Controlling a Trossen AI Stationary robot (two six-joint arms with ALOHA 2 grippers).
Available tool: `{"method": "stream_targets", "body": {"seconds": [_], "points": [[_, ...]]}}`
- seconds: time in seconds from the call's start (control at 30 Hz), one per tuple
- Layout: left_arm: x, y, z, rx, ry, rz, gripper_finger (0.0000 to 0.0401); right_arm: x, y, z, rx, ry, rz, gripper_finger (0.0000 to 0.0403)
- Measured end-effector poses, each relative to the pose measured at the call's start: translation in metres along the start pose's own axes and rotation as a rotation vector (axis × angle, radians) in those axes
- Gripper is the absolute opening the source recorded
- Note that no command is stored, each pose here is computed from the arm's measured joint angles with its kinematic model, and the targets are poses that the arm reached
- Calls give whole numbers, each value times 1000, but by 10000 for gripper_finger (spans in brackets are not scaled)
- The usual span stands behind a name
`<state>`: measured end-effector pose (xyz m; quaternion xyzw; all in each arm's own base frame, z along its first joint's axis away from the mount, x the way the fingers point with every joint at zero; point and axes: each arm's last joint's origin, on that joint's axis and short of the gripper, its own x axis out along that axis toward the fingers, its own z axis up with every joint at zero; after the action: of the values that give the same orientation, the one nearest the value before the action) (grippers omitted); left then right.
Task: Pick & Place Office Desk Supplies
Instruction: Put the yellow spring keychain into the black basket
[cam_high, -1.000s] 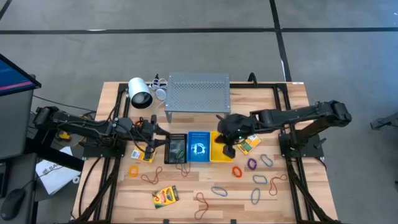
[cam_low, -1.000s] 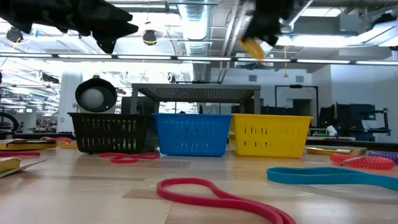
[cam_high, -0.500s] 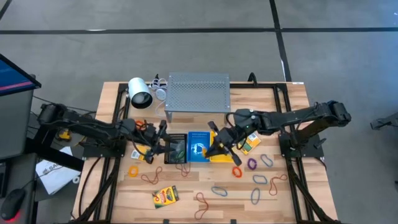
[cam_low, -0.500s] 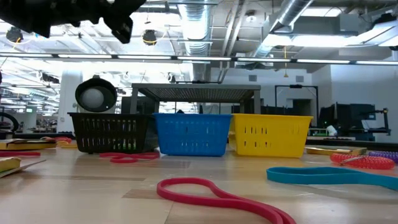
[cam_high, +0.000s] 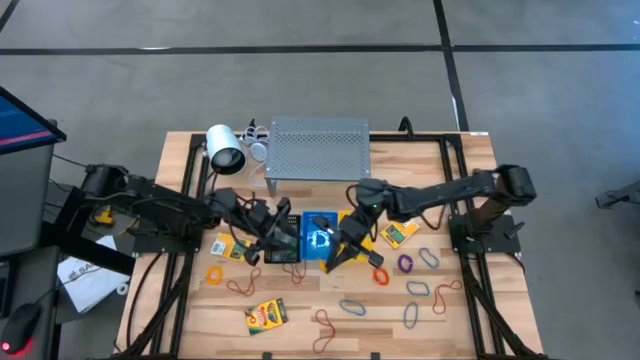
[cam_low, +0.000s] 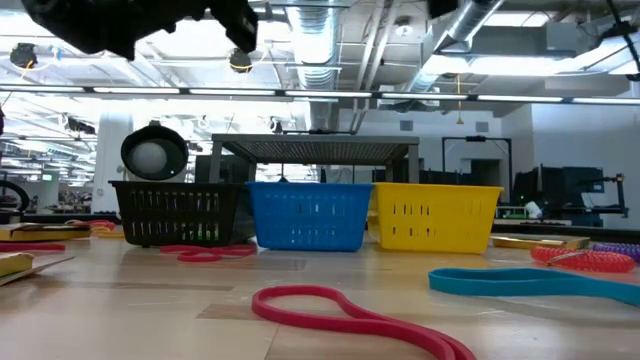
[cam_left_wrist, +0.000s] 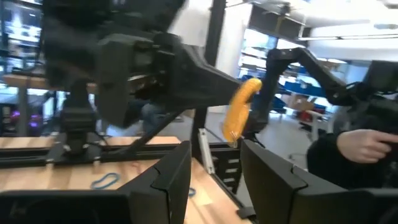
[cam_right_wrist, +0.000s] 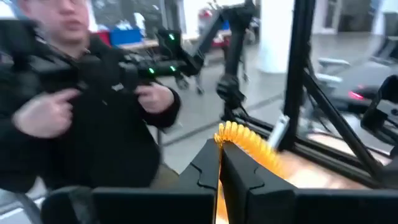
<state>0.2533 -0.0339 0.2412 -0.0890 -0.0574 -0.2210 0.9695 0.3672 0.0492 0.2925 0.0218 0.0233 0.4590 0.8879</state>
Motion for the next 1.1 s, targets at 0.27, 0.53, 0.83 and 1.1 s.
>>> {"method": "stream_targets", "body": {"seconds": [0.27,0.53,0.83,1.1], "points": [[6,2,-5,-22,28,-25,136,-2,-25,-16,30,-80,106,1],[6,0,-3,-21,20,-35,136,1,-31,-24,61,-68,165,1],[7,-1,-4,-29,30,-38,136,-4,-35,-27,85,-50,152,1],[-2,3,-8,-67,161,15,136,-26,-53,-31,210,-27,77,1]]}}
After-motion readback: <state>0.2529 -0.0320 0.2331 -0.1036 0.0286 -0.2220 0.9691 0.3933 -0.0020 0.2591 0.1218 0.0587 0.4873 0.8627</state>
